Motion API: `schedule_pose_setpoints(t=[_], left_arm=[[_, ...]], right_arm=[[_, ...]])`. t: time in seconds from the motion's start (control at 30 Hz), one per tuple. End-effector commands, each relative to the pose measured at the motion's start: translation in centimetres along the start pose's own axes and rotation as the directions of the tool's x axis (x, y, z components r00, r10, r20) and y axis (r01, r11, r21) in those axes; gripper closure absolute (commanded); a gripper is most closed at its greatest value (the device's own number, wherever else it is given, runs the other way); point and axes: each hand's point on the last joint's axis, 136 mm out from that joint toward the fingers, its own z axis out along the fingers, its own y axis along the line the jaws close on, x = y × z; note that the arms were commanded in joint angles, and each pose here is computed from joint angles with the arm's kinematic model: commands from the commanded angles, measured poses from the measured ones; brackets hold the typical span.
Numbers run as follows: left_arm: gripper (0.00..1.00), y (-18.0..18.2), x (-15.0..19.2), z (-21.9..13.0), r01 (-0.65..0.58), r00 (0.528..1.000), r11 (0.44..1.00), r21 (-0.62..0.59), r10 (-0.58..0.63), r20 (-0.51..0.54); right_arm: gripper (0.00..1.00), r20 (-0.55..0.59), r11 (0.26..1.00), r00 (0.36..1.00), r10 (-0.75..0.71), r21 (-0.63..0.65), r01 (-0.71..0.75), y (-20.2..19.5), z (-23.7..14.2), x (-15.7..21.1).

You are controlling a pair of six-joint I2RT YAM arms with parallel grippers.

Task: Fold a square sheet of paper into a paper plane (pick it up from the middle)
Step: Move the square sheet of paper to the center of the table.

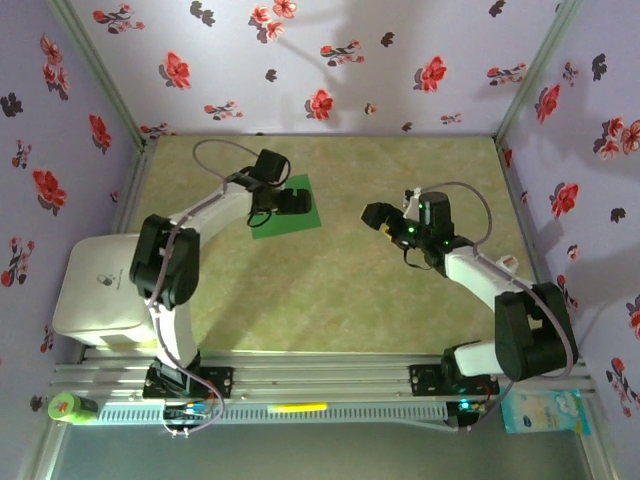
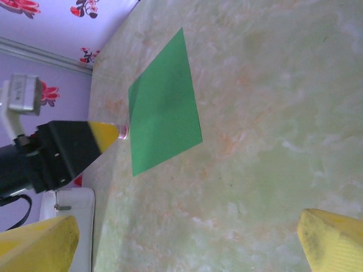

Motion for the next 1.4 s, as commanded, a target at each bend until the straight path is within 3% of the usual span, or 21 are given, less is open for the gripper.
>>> schedule_pose_setpoints(t=[0.0, 0.37, 0.77, 1.07, 1.37], left_arm=[[0.02, 0.3, 0.3, 1.1, -0.031, 0.997, 0.996, -0.081, 0.025, -0.071], [0.01, 0.9, 0.1, 4.7, 0.010, 0.994, 0.991, -0.130, -0.024, -0.104], [0.01, 2.1, 3.1, 7.3, 0.040, 0.983, 0.985, -0.169, -0.070, -0.172], [0.01, 0.1, 8.2, 7.7, 0.004, 0.964, 0.995, -0.104, -0.032, -0.264], [0.02, -3.6, 15.9, 6.1, -0.080, 0.940, 0.996, -0.037, 0.063, -0.336]], right_arm=[[0.01, 0.023, 1.000, 1.000, -0.010, -0.002, 0.010, 0.4, -0.7, -0.1], [0.01, -0.026, 1.000, 0.999, -0.023, -0.016, 0.023, 0.6, -2.4, 2.2], [0.01, -0.073, 1.000, 0.997, 0.010, 0.001, -0.010, -0.5, -3.0, 4.2], [0.01, -0.055, 0.998, 0.998, 0.008, 0.057, -0.005, -1.4, -3.9, 4.5], [0.01, -0.043, 0.974, 0.998, -0.041, 0.220, 0.049, -3.3, -6.0, 4.5]])
